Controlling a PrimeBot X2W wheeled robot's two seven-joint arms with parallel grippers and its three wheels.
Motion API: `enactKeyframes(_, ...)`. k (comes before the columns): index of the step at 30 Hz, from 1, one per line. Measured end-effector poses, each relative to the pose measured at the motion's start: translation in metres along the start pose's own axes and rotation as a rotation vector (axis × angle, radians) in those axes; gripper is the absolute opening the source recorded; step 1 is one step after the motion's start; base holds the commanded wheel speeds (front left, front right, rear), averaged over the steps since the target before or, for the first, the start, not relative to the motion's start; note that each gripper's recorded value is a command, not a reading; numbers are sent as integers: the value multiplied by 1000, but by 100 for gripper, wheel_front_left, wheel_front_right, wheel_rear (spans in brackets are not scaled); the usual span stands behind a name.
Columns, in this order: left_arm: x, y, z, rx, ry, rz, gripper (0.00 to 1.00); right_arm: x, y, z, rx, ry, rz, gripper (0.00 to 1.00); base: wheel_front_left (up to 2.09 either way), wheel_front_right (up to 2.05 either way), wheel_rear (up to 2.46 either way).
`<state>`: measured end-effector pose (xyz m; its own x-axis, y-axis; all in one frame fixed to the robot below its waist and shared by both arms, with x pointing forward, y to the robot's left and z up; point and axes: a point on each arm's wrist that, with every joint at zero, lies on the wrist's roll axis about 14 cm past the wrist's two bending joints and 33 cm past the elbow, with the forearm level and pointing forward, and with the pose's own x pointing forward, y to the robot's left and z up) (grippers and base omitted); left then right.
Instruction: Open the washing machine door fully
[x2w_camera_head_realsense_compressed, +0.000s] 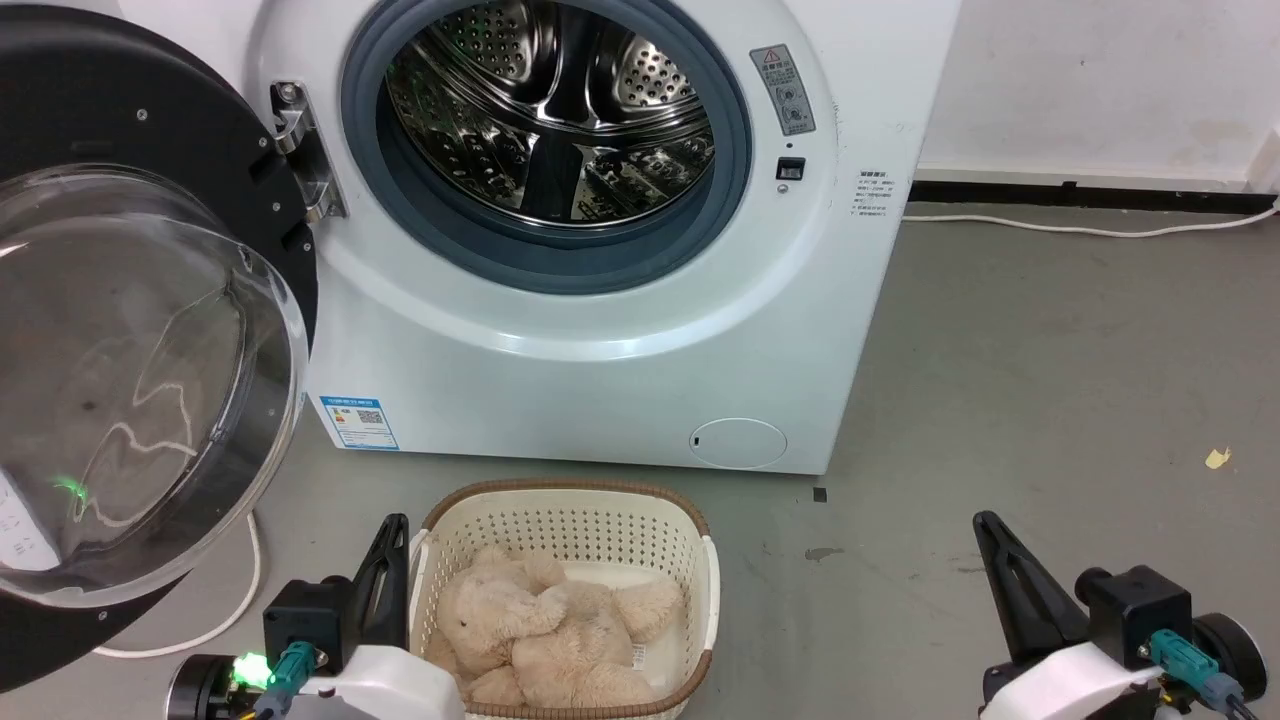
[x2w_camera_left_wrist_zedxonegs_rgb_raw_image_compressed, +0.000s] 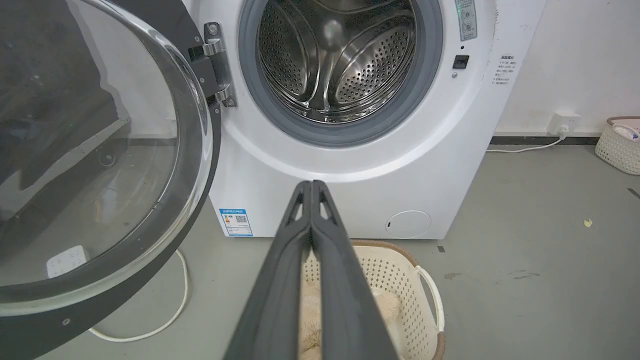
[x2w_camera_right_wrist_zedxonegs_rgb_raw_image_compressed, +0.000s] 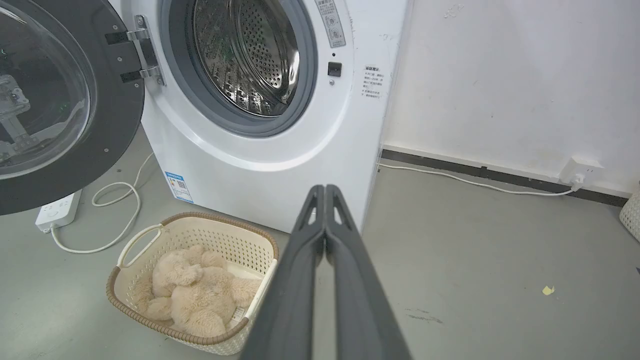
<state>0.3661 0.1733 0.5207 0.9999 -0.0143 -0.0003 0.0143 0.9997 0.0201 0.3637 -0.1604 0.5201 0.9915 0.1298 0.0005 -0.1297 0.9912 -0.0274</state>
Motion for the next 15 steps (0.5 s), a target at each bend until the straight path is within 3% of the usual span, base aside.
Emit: enactKeyframes(15,2,4,1,18,10,9,0,2,0,-1,-4,19,0,0,0,0,0)
